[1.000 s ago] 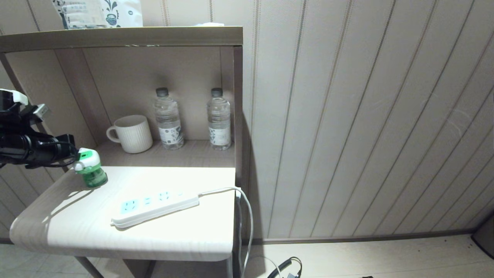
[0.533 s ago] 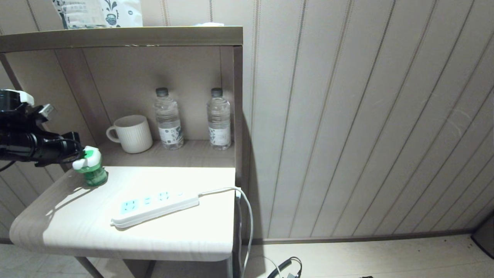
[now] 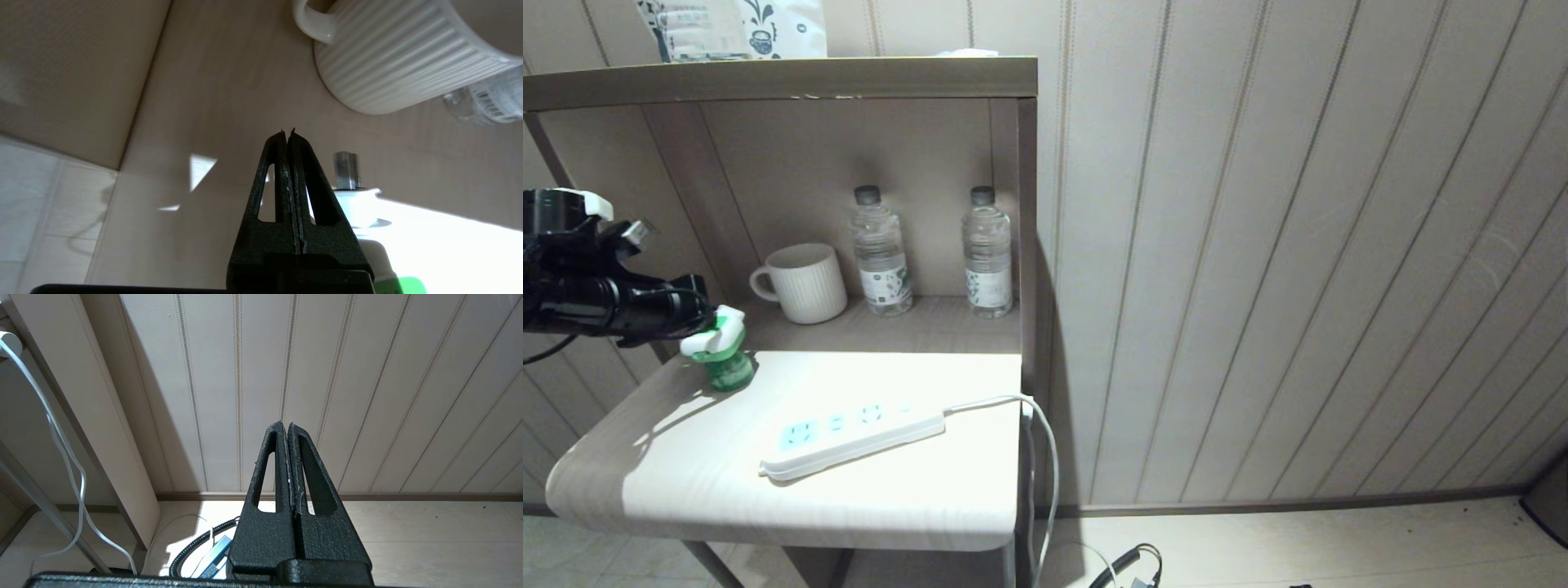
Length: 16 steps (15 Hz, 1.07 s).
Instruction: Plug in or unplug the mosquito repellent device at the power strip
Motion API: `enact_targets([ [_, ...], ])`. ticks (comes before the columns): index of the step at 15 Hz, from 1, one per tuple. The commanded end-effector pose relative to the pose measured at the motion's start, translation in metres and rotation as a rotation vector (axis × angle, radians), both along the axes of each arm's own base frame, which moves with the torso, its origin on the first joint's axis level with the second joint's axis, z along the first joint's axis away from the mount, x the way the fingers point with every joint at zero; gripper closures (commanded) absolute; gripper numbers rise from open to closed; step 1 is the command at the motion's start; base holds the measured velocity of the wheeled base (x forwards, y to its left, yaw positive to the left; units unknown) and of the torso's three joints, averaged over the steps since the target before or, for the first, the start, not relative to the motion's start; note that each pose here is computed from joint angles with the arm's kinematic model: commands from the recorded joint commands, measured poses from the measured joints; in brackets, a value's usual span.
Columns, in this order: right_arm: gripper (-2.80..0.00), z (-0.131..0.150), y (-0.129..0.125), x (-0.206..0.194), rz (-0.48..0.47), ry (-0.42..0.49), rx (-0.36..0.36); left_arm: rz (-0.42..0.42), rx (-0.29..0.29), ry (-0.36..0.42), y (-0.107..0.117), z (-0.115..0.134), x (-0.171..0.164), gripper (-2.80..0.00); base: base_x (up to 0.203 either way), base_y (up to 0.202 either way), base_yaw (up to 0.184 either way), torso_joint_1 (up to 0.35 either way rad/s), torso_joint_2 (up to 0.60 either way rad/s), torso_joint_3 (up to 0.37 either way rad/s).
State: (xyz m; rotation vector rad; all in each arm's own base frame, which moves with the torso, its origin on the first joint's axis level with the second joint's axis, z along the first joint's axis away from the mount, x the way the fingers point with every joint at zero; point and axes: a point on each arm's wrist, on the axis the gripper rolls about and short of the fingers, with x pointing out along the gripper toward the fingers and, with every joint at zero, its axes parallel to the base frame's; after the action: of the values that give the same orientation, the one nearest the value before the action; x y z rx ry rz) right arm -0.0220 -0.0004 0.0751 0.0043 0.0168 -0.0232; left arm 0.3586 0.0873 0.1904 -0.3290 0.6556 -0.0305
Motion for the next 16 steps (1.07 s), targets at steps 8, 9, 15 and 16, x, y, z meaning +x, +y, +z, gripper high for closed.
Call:
enact_targets([
  [8, 0.00, 0.000, 0.000, 0.000, 0.000, 0.000, 0.000, -0.043, -0.027, -0.020, -0.012, 0.004, 0.009, 0.00, 0.000, 0.000, 0.000, 0.000, 0.00, 0.000],
  [9, 0.00, 0.000, 0.000, 0.000, 0.000, 0.000, 0.000, -0.043, -0.026, -0.024, -0.012, 0.006, 0.007, 0.00, 0.000, 0.000, 0.000, 0.000, 0.00, 0.000],
  [15, 0.00, 0.000, 0.000, 0.000, 0.000, 0.001, 0.000, -0.019, -0.015, -0.047, -0.006, 0.019, -0.007, 0.00, 0.000, 0.000, 0.000, 0.000, 0.00, 0.000],
  [16, 0.00, 0.000, 0.000, 0.000, 0.000, 0.000, 0.000, -0.015, -0.014, -0.052, -0.005, 0.023, -0.012, 0.00, 0.000, 0.000, 0.000, 0.000, 0.00, 0.000],
])
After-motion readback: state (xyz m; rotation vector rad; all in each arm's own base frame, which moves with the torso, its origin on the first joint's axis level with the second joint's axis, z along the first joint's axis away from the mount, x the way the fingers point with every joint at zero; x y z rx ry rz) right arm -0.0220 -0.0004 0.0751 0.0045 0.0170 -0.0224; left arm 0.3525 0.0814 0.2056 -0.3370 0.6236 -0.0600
